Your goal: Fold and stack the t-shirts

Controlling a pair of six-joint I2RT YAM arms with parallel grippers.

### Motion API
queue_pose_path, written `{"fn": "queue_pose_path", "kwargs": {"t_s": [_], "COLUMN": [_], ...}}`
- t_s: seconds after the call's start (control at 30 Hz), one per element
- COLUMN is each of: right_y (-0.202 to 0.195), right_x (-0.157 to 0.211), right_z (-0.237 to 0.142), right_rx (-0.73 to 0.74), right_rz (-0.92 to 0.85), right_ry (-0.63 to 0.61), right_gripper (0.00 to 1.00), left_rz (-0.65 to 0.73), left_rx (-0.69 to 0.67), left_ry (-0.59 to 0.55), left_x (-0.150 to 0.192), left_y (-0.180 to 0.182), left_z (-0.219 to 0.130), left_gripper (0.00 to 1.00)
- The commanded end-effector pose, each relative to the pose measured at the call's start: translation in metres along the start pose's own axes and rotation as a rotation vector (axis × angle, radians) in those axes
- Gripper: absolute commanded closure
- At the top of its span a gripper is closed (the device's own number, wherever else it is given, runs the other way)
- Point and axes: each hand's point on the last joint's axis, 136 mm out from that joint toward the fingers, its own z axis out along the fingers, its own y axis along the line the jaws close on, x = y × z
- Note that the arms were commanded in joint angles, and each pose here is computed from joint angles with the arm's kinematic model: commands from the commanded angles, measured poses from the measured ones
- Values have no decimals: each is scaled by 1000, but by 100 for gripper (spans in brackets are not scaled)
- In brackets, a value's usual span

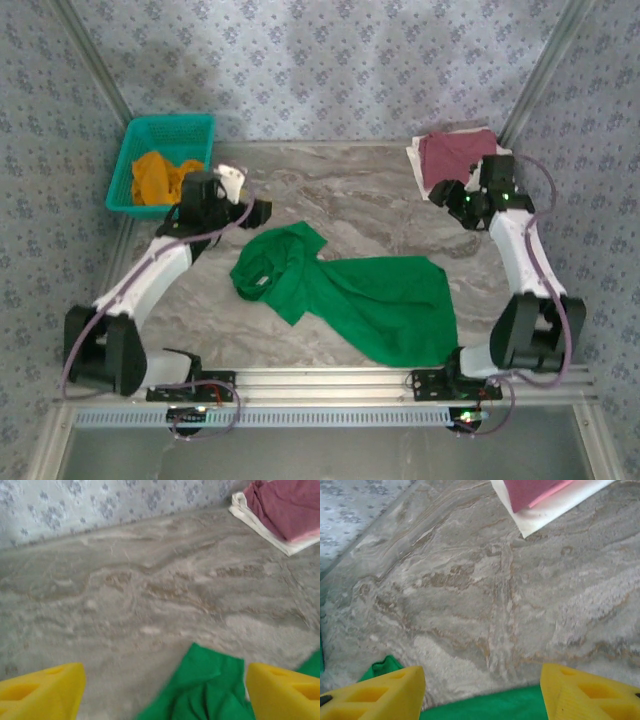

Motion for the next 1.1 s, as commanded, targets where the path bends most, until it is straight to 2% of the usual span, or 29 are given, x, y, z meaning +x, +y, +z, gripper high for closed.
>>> {"fn": "queue_pose_path", "kwargs": {"t_s": [0.0,0.07,0.17,0.33,0.43,0.57,0.67,0.87,0.97,1.03,1.07], "right_y": [-2,-17,-39,-62,-74,-88,-89,-88,-86,-87,-87], "right_x": [26,49,77,107,120,134,143,162,166,164,161], "right_z": [-40,-40,-23,20,26,28,43,67,71,76,78], "right_rx": [-5,17,66,136,184,222,195,173,162,161,161], "right_rz": [-54,-29,-4,23,35,59,64,63,55,57,59], "right_ry": [-78,-78,-12,187,268,278,315,419,412,399,389], "right_gripper": [35,35,36,34,24,21,26,43,61,82,88], "left_rz": [-5,-20,9,-4,-14,-19,-45,-60,-70,-75,-82], "left_rx": [31,65,109,180,172,103,75,6,-29,-78,-96], "left_ry": [-85,-7,98,215,305,405,416,395,397,375,358], "left_x": [-1,28,62,91,114,152,168,178,182,178,174], "left_y": [-24,-42,-72,-98,-105,-103,-97,-82,-75,-64,-59], "left_z": [-41,-42,-30,22,48,57,55,51,45,37,33], "left_gripper": [9,8,8,4,2,3,20,67,99,100,100]}}
